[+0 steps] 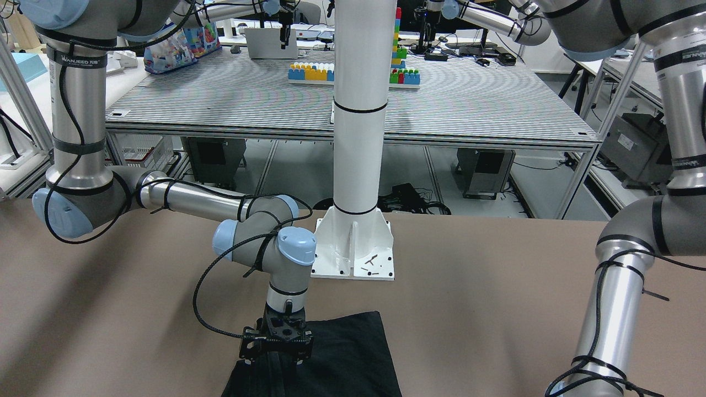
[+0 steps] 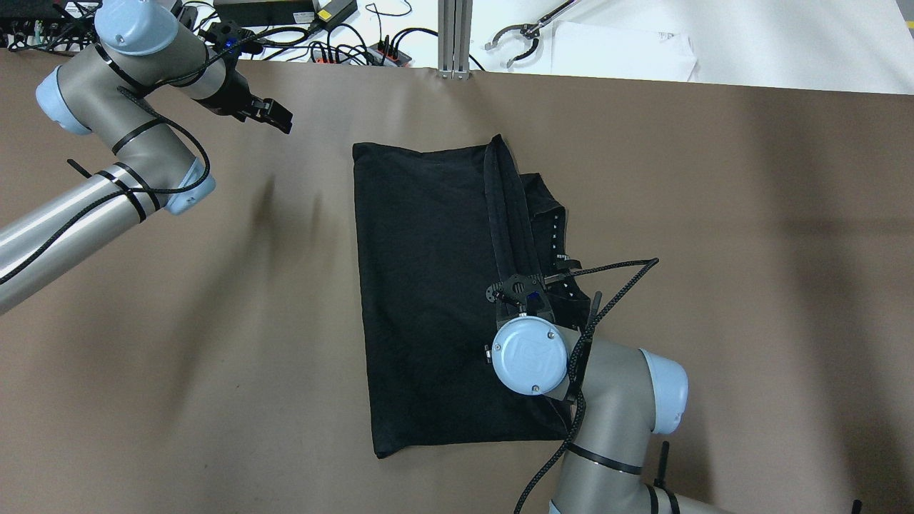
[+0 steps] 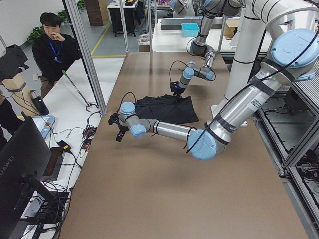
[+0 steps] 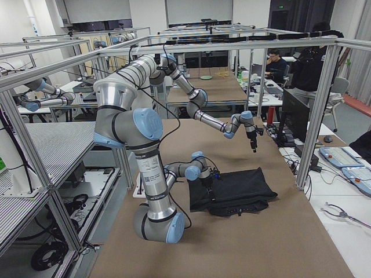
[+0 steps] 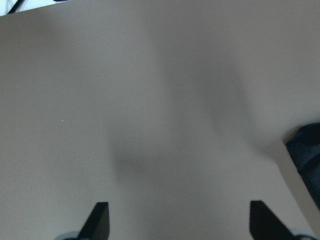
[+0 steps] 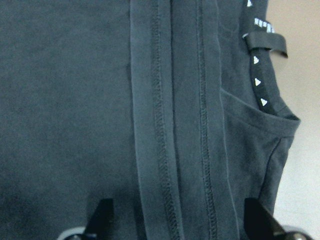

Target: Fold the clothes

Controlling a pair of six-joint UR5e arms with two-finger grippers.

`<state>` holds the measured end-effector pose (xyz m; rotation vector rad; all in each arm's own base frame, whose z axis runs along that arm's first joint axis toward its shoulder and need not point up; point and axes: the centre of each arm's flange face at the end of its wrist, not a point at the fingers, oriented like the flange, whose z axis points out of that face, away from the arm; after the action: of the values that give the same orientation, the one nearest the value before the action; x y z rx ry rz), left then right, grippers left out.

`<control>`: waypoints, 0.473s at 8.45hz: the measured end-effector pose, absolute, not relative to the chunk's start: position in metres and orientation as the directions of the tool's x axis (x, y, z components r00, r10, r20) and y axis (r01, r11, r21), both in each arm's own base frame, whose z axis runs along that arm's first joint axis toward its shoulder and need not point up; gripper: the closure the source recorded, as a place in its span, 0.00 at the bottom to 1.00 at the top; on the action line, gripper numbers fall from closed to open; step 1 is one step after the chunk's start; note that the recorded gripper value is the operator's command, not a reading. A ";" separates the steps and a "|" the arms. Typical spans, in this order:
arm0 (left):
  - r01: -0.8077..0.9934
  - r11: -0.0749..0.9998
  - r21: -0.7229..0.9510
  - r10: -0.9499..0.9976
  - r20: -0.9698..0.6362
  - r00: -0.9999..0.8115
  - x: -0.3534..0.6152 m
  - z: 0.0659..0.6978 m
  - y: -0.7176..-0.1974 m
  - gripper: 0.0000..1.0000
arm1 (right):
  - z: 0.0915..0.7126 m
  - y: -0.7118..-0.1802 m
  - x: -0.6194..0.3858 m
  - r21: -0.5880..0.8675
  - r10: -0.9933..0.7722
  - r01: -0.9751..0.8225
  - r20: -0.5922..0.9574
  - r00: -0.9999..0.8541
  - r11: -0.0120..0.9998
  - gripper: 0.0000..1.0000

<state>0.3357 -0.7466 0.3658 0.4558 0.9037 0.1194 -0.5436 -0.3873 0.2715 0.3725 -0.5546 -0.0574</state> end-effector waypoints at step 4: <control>0.088 0.898 0.430 0.289 -0.730 0.619 0.337 0.366 -0.746 0.00 | 0.276 -0.383 -0.548 0.333 -0.186 0.008 0.506 0.842 0.943 0.19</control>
<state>0.3365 -0.7463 0.3660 0.4551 0.9037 0.1202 -0.5480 -0.3830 0.2764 0.3276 -0.5624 -0.1042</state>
